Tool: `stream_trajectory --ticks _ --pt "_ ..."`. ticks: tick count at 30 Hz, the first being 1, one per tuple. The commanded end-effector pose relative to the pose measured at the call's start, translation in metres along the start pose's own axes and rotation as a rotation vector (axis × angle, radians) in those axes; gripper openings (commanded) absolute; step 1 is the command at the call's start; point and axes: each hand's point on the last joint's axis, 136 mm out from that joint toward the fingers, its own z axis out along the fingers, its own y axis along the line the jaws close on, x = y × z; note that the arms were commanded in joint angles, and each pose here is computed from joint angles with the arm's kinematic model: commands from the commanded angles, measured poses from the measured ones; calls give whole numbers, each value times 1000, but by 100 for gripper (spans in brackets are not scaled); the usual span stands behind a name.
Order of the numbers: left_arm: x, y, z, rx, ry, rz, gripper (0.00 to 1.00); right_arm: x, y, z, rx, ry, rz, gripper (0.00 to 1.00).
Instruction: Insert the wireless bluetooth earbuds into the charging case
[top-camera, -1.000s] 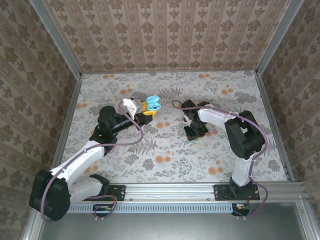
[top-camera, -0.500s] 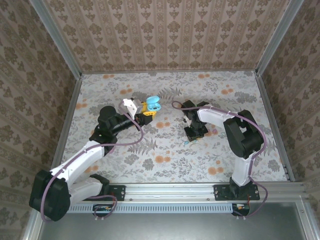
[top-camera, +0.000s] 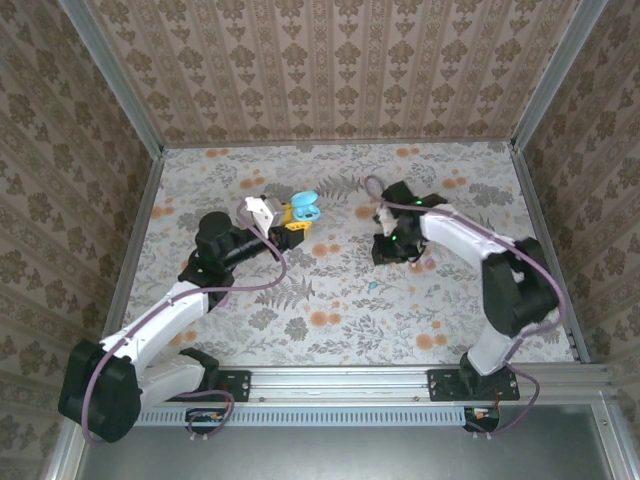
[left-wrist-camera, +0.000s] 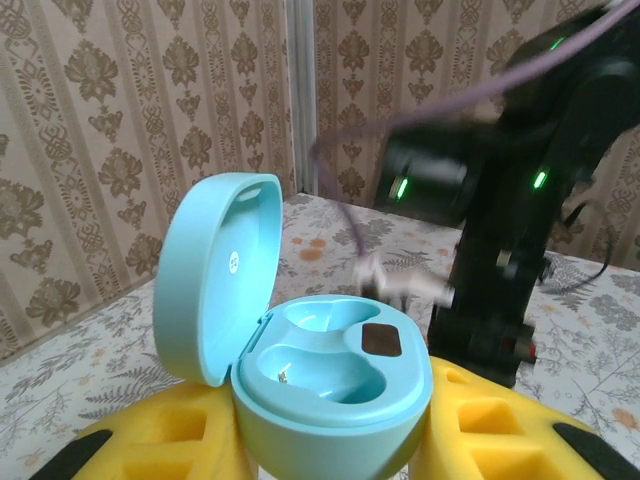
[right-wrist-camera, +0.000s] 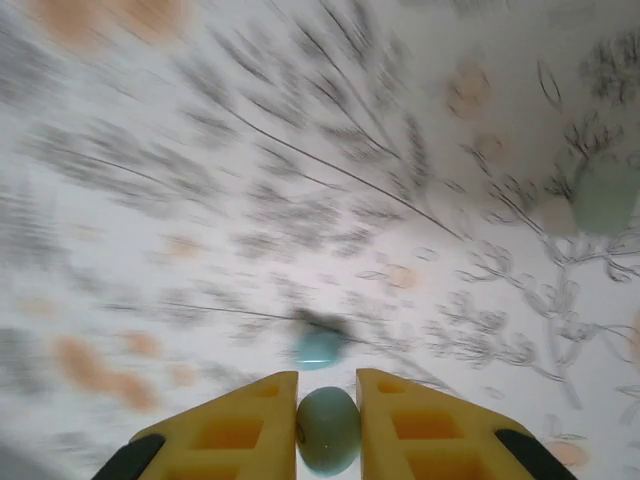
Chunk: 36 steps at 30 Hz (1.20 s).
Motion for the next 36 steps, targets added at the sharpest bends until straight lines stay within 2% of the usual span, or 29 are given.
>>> stream_trajectory --ticks 1,6,13,20,26,36 --pt "-22 8 -6 -28 -65 27 23 -18 68 -51 -481 -78 57 22" --pt "-26 21 -15 -51 -91 16 23 -34 108 -101 -774 -92 40 22" --pt "-30 25 -18 -17 -99 19 24 -57 138 -137 -985 -68 48 23" --pt "-32 27 -12 48 -84 15 24 -74 146 -146 -1005 -49 94 23" --pt "-31 26 -2 113 -62 16 24 -94 147 -150 -979 -112 139 22" --pt "-34 17 13 211 -79 24 24 -100 172 -177 -869 -342 -126 23"
